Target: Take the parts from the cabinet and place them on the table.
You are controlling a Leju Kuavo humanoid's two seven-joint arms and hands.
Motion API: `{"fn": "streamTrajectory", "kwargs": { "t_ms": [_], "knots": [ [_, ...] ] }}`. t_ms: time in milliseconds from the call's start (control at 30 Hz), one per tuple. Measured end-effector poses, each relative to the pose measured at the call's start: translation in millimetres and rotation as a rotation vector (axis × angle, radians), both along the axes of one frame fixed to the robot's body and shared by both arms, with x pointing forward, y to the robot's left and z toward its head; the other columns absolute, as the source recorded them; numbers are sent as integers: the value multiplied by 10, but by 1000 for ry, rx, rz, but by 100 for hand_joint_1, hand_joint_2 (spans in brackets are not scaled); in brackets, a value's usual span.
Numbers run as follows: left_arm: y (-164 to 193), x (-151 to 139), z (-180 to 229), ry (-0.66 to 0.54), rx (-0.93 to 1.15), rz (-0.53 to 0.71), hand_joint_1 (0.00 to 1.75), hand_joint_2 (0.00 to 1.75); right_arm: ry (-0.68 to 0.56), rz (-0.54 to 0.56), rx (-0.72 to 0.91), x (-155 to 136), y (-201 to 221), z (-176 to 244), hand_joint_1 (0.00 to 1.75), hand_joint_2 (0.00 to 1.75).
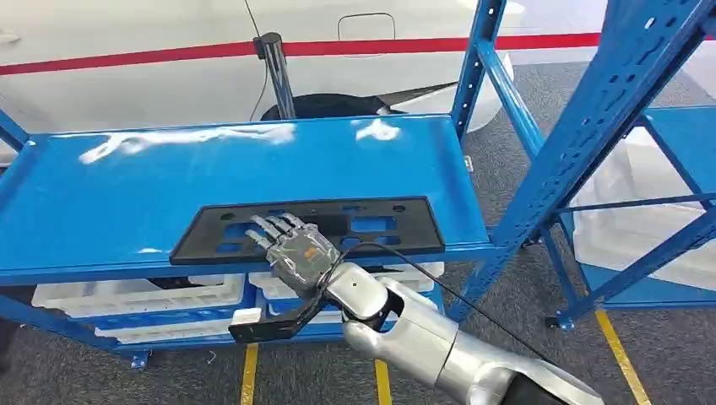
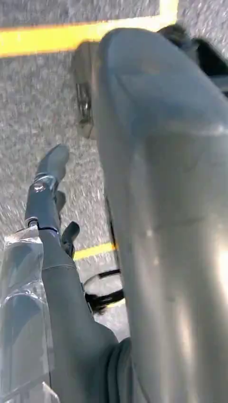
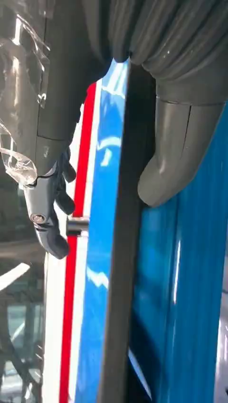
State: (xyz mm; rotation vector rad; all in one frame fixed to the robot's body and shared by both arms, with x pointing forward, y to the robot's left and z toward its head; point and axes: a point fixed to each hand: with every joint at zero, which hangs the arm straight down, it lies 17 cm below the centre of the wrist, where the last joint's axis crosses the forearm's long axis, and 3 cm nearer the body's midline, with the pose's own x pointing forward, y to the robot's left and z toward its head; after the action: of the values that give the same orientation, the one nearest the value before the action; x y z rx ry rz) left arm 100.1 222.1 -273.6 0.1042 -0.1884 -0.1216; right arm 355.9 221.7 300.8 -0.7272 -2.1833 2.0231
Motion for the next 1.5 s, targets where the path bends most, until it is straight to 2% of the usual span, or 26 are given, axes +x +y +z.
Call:
{"fn": "streamTrajectory", "kwargs": {
  "t_ms": [167,367,600,800,1133,1233,1400,1500],
  "knots": [
    [-27,66,14,-25,-11,5,0,0,44,5,-39,-5,-2,-104,0,175],
    [-72,61,18,-34,-30,30,0,0,151,-30,-177,24,-75,-468,0,175],
    [-69,107,27,-48,-36,56,0,0,182,-47,-265,17,-98,-589,0,175],
    [-55,114,28,-53,-34,64,0,0,196,-61,-265,41,-106,-589,0,175],
    [-68,115,29,-56,-36,42,0,0,137,-76,-151,140,-72,-361,0,175],
    [-75,109,28,-53,-36,26,0,0,62,-86,-64,195,-70,-168,0,175],
    [-81,90,25,-45,-31,-3,0,0,-126,-76,174,202,-142,365,0,175],
    [-86,82,24,-43,-29,-16,0,0,-156,-68,232,179,-200,437,0,175]
  ]
}}
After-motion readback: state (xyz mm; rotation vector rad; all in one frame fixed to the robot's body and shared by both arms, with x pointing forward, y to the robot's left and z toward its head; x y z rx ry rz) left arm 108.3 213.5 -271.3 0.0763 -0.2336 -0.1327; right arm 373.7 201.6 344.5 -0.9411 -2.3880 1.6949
